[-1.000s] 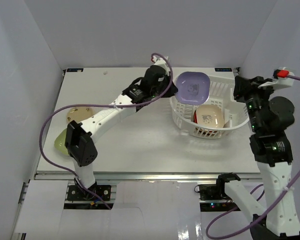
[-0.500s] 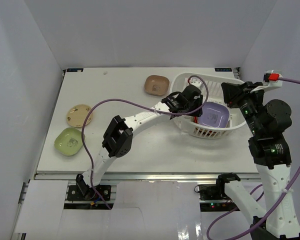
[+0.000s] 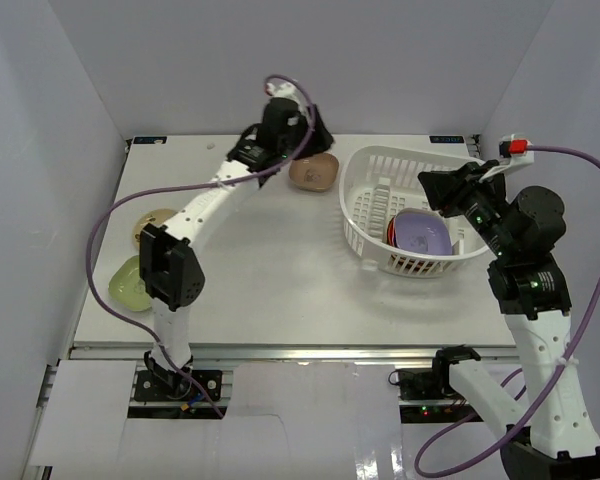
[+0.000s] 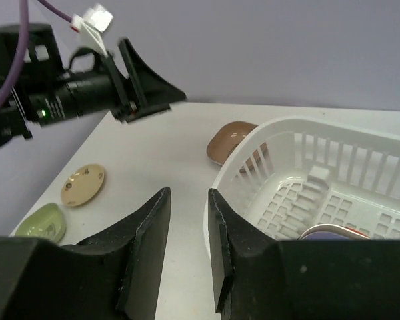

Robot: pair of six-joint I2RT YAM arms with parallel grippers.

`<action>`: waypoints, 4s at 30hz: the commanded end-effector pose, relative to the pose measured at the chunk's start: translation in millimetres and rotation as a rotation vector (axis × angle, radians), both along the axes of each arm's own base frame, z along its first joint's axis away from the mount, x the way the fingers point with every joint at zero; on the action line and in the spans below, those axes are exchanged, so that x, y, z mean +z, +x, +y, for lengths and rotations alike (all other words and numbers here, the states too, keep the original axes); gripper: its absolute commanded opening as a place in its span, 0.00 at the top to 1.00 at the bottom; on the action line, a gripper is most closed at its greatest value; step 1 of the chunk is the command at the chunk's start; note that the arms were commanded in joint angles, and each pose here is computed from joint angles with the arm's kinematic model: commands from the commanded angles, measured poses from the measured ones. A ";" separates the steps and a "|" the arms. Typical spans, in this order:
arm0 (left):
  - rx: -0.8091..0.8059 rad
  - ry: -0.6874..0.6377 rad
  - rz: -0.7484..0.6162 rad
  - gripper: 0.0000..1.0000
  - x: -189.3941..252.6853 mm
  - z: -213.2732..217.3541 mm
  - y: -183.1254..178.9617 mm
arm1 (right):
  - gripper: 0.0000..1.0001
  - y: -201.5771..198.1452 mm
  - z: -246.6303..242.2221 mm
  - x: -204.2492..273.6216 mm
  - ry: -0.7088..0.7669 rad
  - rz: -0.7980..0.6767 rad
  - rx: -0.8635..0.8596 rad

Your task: Place the plates into the plastic bin on the countertop

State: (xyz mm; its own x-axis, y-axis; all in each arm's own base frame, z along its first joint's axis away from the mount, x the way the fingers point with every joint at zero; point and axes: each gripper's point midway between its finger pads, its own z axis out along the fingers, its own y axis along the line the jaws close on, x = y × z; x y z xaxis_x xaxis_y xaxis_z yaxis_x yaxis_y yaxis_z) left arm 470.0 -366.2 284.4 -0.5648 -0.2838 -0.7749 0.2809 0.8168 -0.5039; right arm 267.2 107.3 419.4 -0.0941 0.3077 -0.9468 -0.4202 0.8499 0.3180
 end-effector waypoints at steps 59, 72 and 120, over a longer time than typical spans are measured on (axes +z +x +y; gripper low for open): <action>0.643 -0.158 -0.453 1.00 170.0 344.0 -229.1 | 0.27 -101.9 464.6 -256.2 -0.147 0.357 0.615; 0.547 -0.126 -0.439 1.00 148.8 333.9 -255.3 | 0.12 -43.6 565.8 -325.6 -0.159 0.533 0.577; 0.105 -0.377 -0.350 1.00 167.7 236.1 -204.9 | 0.92 81.2 -3.3 -175.6 -0.033 0.304 -0.356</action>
